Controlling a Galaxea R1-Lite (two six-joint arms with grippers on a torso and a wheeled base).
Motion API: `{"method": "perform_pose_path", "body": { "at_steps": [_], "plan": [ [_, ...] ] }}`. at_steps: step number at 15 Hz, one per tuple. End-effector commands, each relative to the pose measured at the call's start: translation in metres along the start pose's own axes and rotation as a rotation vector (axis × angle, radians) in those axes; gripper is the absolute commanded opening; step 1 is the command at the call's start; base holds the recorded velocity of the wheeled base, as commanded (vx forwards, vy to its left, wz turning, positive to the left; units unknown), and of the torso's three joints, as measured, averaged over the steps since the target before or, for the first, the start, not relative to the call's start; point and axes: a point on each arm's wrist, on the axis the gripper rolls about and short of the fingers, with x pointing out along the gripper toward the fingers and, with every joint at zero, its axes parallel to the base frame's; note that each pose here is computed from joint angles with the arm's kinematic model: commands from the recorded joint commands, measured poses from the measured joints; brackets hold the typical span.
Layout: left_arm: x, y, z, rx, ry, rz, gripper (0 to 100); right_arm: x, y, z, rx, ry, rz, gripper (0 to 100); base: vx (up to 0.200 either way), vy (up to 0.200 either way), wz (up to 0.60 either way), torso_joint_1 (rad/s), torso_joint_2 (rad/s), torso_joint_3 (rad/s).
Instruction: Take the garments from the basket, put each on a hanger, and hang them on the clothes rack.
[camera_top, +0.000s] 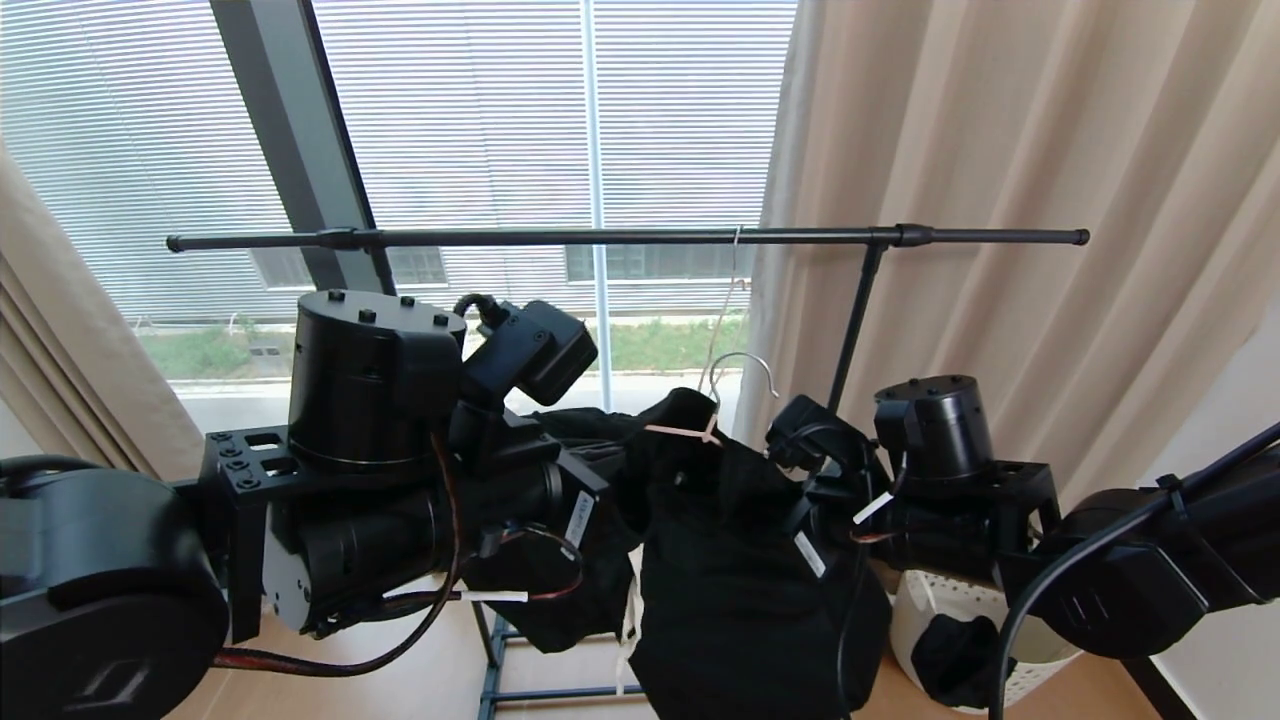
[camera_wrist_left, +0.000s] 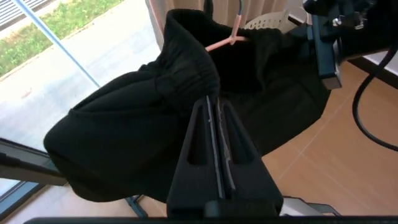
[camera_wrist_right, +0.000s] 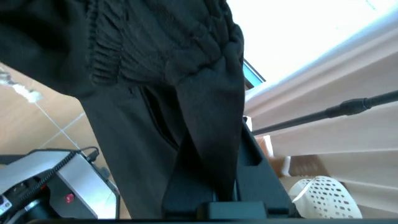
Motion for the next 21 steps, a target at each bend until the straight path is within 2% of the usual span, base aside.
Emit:
{"method": "perform_pose_path", "body": {
  "at_steps": [1,2,5,9,13,21],
  "plan": [
    [-0.001,-0.001,-0.009,-0.006,0.03,-0.004,0,0.0,0.001,0.003,0.022,-0.024,0.002,0,0.0,0.0,0.0,0.0,0.0,0.0],
    [-0.001,-0.001,-0.013,-0.009,0.046,-0.006,0,-0.002,0.0,0.007,0.051,-0.048,-0.001,0,0.0,0.0,0.0,0.0,0.0,0.0],
    [0.001,-0.003,-0.023,-0.007,0.078,-0.02,0,-0.003,-0.001,0.012,0.072,-0.082,-0.004,0,0.0,0.0,0.0,0.0,0.0,0.0],
    [0.023,-0.006,-0.042,-0.011,0.162,-0.027,0,-0.003,0.0,0.017,0.117,-0.13,-0.001,0,0.0,0.0,0.0,0.0,0.0,0.0],
    [0.059,-0.006,-0.042,-0.09,0.13,-0.007,0,-0.009,0.003,0.017,0.115,-0.147,0.045,0,0.0,0.0,0.0,0.0,0.0,0.0],
    [0.083,-0.004,-0.04,-0.105,0.112,0.013,0,-0.025,0.011,0.02,0.1,-0.176,0.097,0,0.0,0.0,0.0,0.0,0.0,0.0]
  ]
}}
